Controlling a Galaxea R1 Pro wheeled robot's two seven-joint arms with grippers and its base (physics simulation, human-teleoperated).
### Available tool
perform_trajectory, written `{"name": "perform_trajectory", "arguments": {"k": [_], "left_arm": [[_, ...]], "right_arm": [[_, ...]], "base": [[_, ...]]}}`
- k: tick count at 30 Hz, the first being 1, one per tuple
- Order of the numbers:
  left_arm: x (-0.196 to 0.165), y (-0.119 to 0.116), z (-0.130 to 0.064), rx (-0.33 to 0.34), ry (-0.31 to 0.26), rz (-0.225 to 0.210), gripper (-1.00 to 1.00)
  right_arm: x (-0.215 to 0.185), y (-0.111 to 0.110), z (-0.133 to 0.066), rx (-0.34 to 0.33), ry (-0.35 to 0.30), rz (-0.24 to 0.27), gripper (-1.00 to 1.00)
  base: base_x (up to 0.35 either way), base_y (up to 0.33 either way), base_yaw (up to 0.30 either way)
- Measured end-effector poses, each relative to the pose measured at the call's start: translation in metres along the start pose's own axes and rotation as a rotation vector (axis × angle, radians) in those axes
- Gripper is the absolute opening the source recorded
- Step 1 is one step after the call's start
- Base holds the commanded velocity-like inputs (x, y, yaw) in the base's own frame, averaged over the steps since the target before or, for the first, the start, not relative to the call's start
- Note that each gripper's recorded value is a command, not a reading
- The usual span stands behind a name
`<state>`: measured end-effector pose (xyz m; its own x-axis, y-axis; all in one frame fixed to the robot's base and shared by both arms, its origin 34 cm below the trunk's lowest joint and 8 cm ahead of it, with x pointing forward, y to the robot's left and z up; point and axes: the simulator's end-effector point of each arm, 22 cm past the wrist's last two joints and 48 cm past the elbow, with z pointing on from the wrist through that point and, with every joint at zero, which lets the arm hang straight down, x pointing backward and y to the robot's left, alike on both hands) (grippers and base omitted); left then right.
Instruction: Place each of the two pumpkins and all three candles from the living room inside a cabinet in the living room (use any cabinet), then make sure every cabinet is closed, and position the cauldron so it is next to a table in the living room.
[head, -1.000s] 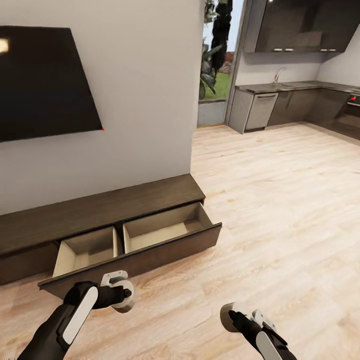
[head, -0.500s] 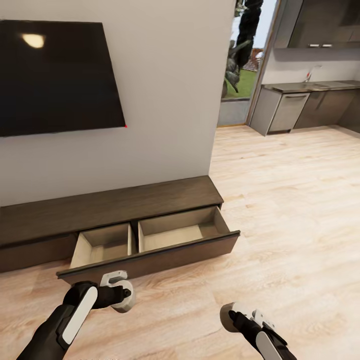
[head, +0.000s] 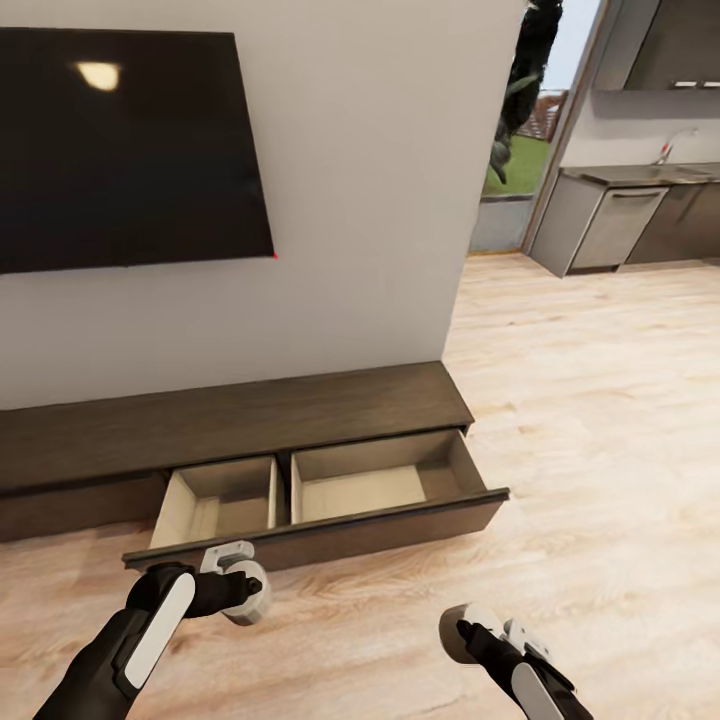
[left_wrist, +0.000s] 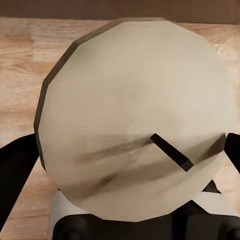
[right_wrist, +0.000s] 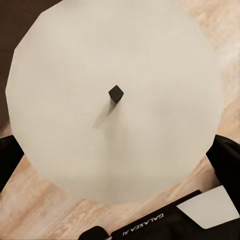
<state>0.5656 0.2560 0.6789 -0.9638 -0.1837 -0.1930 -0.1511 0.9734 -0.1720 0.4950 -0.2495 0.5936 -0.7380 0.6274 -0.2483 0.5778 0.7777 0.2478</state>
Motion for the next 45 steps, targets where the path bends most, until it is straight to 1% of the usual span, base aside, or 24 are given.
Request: {"name": "perform_trajectory", "arguments": {"k": [6,17,31,39,45], "left_arm": [[-0.0004,0.0005,-0.0001,-0.002,-0.001,0.001,-1.00],[-0.0001,0.0009,-0.0001,-0.004,0.000,0.002,-1.00],[0.0000,-0.0009,0.0001,-0.001,0.000,0.003,-1.00],[0.0005,-0.0008,0.0004,-0.001,0.001,0.003,-1.00],[-0.0004,-0.0016,-0.0003,0.002,0.000,0.000,-1.00]], "right_arm": [[0.0076,0.0063,0.0003,-0.006,0.012,-0.034,-1.00],[0.0074,0.0065,0.0002,-0.009,0.012,-0.037,-1.00],[0.0071,0.0067,0.0001,-0.010,0.011,-0.035,-1.00],[0.0074,0.0069,0.0002,-0.011,0.012,-0.035,-1.00],[0.0069,0.0068,0.0000,-0.012,0.011,-0.034,-1.00]], "base": [[0.162,0.000,0.253],[0.179,-0.043,0.261],[0.249,-0.211,0.078],[0.177,-0.213,0.002],[0.058,-0.078,-0.153]]}}
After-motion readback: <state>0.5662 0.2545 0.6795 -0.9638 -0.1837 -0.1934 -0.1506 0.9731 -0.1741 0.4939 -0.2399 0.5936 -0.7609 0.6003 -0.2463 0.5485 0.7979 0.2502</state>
